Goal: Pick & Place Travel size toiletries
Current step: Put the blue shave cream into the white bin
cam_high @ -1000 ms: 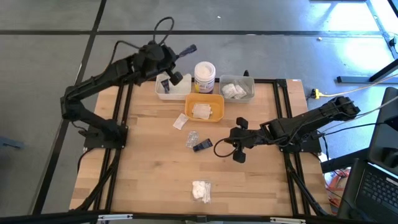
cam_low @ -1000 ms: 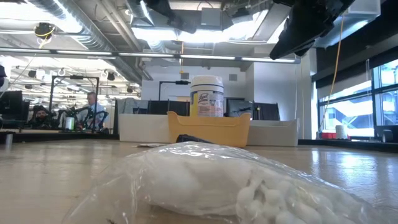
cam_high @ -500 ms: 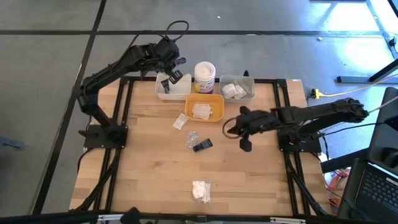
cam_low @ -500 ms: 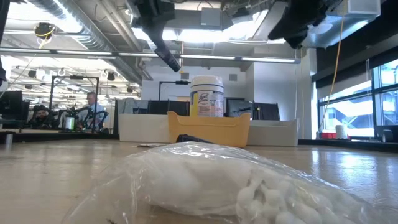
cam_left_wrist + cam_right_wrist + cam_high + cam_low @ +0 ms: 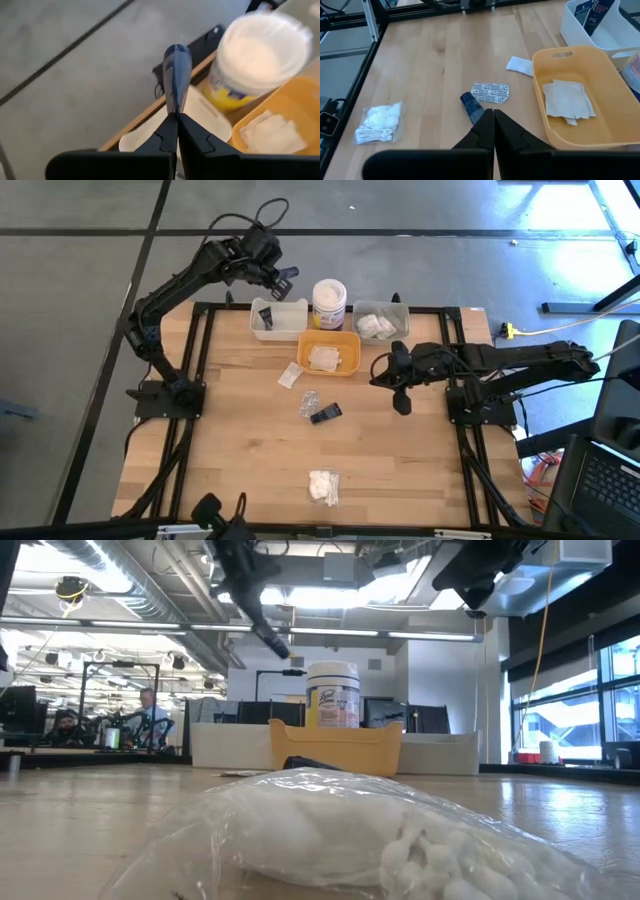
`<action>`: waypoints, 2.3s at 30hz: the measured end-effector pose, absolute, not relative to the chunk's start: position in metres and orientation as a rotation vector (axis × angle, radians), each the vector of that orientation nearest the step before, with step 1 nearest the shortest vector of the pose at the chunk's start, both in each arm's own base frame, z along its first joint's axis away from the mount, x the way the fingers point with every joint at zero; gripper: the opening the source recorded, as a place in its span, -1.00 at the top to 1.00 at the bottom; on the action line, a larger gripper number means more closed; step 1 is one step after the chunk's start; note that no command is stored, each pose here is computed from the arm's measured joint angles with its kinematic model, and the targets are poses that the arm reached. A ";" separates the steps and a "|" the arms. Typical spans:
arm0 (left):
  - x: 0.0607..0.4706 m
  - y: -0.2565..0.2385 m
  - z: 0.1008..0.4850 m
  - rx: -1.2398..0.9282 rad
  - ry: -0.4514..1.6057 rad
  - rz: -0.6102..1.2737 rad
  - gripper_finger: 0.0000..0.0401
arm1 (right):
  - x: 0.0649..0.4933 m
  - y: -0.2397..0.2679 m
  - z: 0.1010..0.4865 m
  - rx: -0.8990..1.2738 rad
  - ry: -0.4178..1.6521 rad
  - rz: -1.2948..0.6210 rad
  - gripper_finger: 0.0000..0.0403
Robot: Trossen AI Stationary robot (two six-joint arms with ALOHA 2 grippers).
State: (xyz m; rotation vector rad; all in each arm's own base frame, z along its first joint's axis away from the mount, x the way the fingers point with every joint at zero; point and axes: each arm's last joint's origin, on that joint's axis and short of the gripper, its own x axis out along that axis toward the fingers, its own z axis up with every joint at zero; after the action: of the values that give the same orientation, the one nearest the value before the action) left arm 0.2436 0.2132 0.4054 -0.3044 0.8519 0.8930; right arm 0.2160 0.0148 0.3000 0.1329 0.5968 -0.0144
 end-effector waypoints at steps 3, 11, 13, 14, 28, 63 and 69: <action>0.248 0.215 0.420 -0.292 0.805 0.913 0.99 | 0.216 0.012 0.300 0.134 0.596 -0.022 0.99; 0.266 0.225 0.431 -0.330 0.940 0.965 0.99 | 0.216 0.009 0.300 0.145 0.600 0.009 0.98; 0.270 0.229 0.423 -0.344 1.013 0.970 0.99 | 0.216 0.009 0.300 0.142 0.600 0.012 0.98; 0.271 0.231 0.420 -0.352 1.046 0.968 0.99 | 0.216 0.009 0.300 0.141 0.600 0.012 0.98; 0.286 0.234 0.387 -0.437 1.193 0.866 0.99 | 0.216 0.009 0.300 0.116 0.601 0.019 0.96; 0.290 0.261 0.307 -0.533 1.404 0.777 0.99 | 0.218 0.009 0.302 0.113 0.572 0.022 0.96; 0.292 0.276 0.299 -0.608 1.458 0.772 0.99 | 0.218 0.010 0.302 0.107 0.574 0.041 0.96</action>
State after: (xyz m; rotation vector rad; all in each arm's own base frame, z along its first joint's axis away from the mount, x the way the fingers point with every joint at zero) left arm 0.2921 0.2757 0.2990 -0.6079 1.4582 0.7717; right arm 0.2179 0.0097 0.3020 0.1068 0.5739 0.0407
